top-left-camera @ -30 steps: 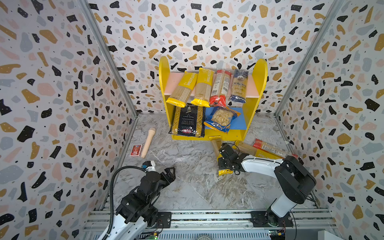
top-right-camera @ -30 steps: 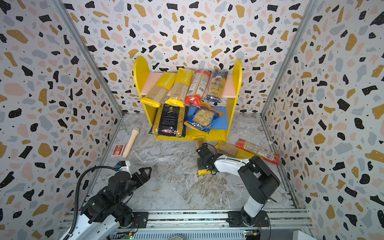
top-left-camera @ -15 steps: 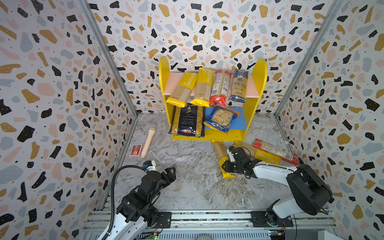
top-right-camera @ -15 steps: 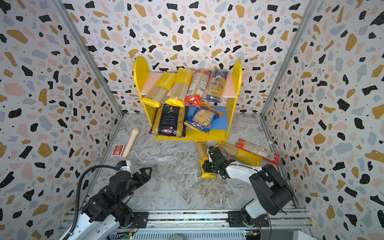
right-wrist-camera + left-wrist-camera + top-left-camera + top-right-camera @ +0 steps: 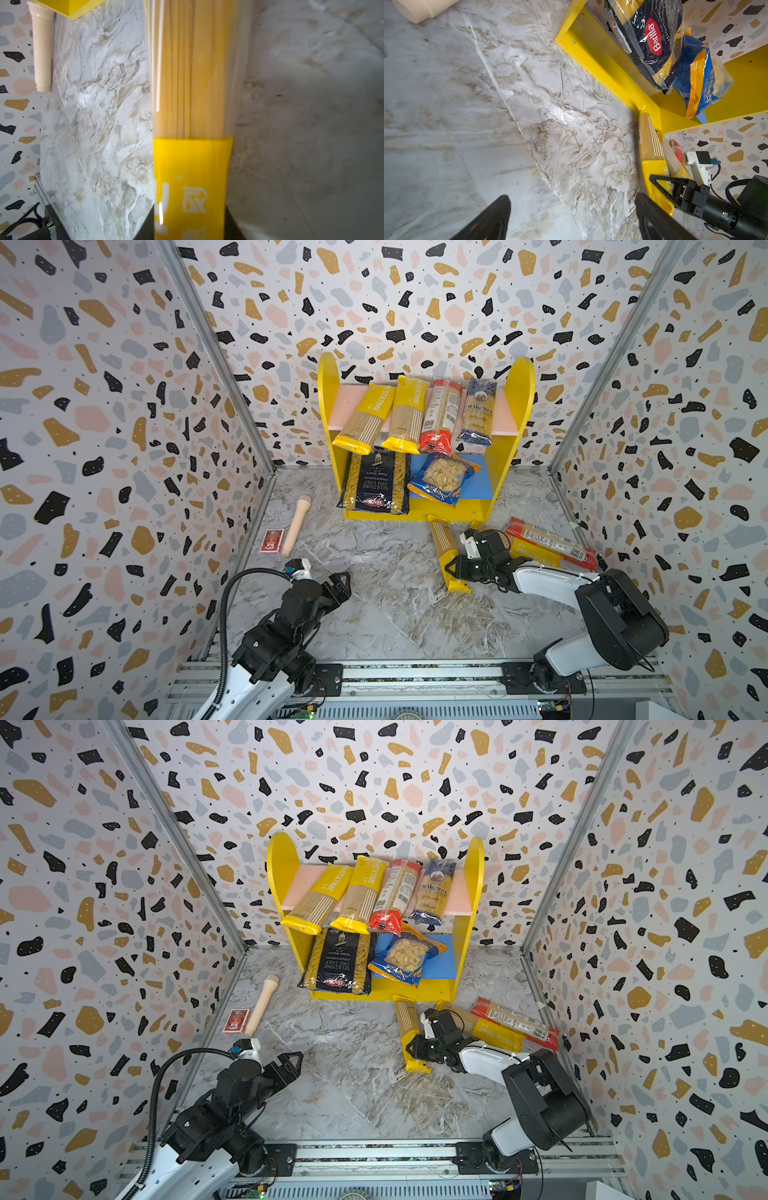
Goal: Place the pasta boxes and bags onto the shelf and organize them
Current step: 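Carry the Pastatime pack to the shelf front and lower it against the base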
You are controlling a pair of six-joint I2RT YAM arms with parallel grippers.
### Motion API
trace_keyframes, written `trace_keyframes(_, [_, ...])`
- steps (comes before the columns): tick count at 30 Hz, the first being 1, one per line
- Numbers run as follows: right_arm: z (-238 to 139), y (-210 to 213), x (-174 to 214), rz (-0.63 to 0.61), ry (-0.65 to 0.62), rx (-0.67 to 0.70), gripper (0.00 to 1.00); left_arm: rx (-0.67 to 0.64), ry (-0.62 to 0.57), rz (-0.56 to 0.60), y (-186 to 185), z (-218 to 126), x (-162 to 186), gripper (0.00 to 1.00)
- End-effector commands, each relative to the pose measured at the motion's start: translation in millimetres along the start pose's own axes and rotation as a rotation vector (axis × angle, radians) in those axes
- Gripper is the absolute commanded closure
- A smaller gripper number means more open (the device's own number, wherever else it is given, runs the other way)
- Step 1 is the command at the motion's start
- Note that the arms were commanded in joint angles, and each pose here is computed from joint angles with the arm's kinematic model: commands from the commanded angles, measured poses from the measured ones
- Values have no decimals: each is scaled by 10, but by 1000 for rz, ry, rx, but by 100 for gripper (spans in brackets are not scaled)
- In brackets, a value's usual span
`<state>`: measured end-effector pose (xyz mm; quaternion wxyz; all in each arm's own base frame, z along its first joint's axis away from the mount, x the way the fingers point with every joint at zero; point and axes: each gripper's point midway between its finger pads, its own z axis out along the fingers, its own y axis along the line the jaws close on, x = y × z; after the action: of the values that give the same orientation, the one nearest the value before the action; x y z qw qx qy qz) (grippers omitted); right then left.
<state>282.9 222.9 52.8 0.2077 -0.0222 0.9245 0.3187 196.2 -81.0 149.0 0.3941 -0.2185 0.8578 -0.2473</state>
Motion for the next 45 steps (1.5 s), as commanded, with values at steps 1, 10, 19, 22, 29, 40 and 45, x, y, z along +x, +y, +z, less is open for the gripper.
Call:
trace_keyframes(1, [-175,462,-569,-92,-172,-145,95,32,-51,7,-128,-45,-156,6])
trace_keyframes(10, [-207,543,-864,-106,-217,-163,95,33,-68,20,-226,-53,-256,6])
trace_keyframes(19, [-170,509,-1240,-83,-282,-181,96,34,-72,38,-352,-3,-339,6])
trace_keyframes(22, [-98,525,-1372,-86,-291,-183,96,37,-71,42,-395,35,-356,6])
trace_keyframes(29, [-61,520,-1723,-97,-369,-166,96,23,-77,67,-470,76,-426,6])
trace_keyframes(40, [35,349,-2083,-67,-425,-159,96,15,-75,109,-547,152,-470,5])
trace_keyframes(45, [75,281,-2207,-64,-434,-140,96,14,-66,123,-584,197,-472,5])
